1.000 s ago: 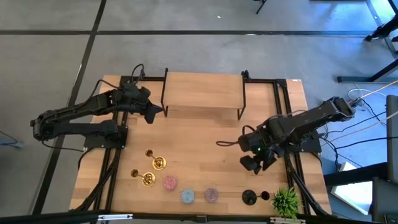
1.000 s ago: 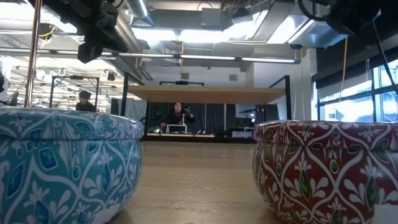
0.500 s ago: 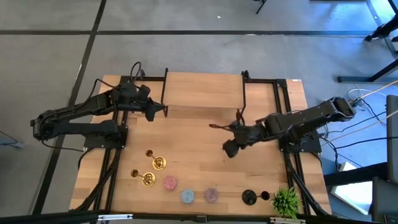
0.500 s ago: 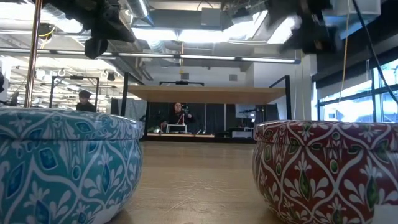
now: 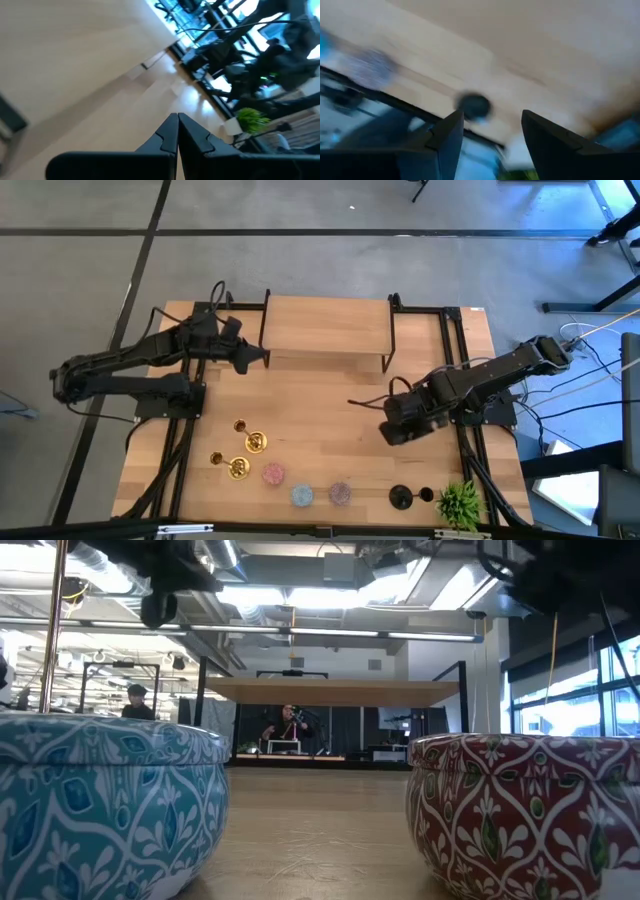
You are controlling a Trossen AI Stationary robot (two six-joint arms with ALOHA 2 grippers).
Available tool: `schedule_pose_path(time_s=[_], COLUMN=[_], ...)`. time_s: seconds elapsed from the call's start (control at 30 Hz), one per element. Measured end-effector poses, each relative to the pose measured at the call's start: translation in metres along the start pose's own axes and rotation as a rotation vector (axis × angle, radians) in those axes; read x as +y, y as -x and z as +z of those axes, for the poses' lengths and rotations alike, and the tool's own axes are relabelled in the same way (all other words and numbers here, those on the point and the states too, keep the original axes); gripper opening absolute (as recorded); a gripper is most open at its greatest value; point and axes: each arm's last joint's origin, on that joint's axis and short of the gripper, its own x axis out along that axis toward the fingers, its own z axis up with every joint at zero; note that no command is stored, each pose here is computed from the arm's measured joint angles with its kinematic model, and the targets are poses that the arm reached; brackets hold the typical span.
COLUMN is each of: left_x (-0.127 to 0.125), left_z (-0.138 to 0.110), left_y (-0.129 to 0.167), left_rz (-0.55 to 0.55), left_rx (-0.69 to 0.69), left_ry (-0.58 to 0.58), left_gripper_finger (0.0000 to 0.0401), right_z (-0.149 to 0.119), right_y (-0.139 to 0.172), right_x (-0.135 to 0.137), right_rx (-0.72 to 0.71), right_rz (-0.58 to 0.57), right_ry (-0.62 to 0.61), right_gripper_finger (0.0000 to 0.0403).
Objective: Pick & Place candle stick holders
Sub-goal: Put the black candle holder on the shelf
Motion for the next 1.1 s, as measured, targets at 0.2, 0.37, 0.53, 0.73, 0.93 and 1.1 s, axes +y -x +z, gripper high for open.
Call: schedule_pose_path(time_s=[0.2,0.37,0.53,0.73,0.93,1.1], left_x=[-0.012,-0.019,-0.022,-0.023,-0.022,-0.022], left_z=[-0.002,-0.008,-0.011,-0.013,-0.013,-0.013], left_y=[-0.001,-0.001,-0.001,-0.001,-0.001,-0.001], left_rz=[-0.057,-0.076,-0.091,-0.104,-0.109,-0.112], left_rx=[-0.039,-0.027,-0.009,0.002,0.009,0.018], left_ry=[0.013,-0.033,-0.061,-0.108,-0.153,-0.167], left_gripper_finger=[0.0001,0.0001,0.0001,0.0001,0.0001,0.0001], right_z=[-0.015,-0.023,-0.027,-0.032,-0.038,-0.037], right_y=[-0.016,-0.032,-0.040,-0.040,-0.041,-0.049], right_x=[-0.001,0.003,0.004,0.004,0.011,0.018], right_rx=[0.216,0.294,0.381,0.480,0.518,0.527], right_rz=[0.013,0.089,0.117,0.097,0.123,0.139], right_ry=[0.057,0.056,0.025,0.004,-0.017,-0.028], right_gripper_finger=[0.0204,0.0204,0.0204,0.0204,0.0204,0.0204])
